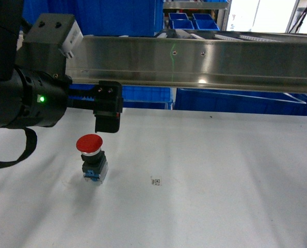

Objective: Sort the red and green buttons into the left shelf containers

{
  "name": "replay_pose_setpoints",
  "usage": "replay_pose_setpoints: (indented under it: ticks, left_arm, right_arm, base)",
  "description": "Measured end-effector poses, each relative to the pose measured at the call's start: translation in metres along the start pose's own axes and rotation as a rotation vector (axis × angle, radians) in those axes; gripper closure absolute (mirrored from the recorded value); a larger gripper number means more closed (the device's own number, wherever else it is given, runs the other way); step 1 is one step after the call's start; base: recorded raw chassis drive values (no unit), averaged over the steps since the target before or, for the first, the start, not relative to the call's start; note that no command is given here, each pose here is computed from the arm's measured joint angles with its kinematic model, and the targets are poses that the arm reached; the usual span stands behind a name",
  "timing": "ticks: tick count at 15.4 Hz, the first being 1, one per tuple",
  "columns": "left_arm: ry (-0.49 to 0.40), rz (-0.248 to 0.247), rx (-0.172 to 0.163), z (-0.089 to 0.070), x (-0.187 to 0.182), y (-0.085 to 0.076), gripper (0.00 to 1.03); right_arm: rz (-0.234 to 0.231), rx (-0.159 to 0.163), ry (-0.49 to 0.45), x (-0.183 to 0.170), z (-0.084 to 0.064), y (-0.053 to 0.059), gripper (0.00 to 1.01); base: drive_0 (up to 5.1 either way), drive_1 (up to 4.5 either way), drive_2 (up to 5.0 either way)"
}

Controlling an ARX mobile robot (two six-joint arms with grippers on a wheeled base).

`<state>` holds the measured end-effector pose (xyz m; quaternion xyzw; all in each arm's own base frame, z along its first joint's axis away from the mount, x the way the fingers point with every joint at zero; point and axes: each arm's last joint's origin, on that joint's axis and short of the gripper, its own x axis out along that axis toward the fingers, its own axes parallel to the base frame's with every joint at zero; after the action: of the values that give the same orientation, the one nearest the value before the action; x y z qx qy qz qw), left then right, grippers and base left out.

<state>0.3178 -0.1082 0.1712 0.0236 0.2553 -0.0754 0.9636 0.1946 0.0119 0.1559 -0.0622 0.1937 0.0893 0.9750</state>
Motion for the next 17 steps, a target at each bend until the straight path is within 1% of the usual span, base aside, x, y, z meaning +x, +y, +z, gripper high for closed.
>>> replay_pose_setpoints:
  ticks: [4, 9, 12, 13, 14, 15, 17]
  left_arm:
    - [0.043, -0.014, 0.021, -0.009, 0.008, -0.009, 0.05]
    - [0.111, -0.016, 0.038, -0.023, 0.025, -0.010, 0.05]
    - [0.131, -0.014, 0.041, -0.026, 0.034, -0.011, 0.05]
    - [0.145, -0.022, 0.047, -0.028, 0.037, -0.015, 0.05]
    - [0.166, -0.046, 0.067, -0.031, 0.041, -0.026, 0.05]
    - [0.167, -0.052, 0.074, -0.032, 0.042, -0.030, 0.05]
    - [0.173, -0.048, 0.075, -0.034, 0.043, -0.030, 0.05]
  right_arm:
    - [0.000, 0.000, 0.000, 0.000, 0.000, 0.000, 0.74]
    - [0.000, 0.000, 0.000, 0.000, 0.000, 0.000, 0.74]
    - [0.000, 0.000, 0.000, 0.000, 0.000, 0.000, 0.74]
    - [0.000, 0.000, 0.000, 0.000, 0.000, 0.000, 0.74]
    - [0.000, 0.000, 0.000, 0.000, 0.000, 0.000, 0.74]
    - [0.000, 0.000, 0.000, 0.000, 0.000, 0.000, 0.74]
    - [0.000, 0.000, 0.000, 0.000, 0.000, 0.000, 0.74]
  base:
    - [0.0, 0.00, 0.0]
    - [0.0, 0.00, 0.0]
    - [0.0, 0.00, 0.0]
    - [0.0, 0.00, 0.0]
    - [0.0, 0.00, 0.0]
    - [0.0, 0.00, 0.0]
    - [0.0, 0.00, 0.0]
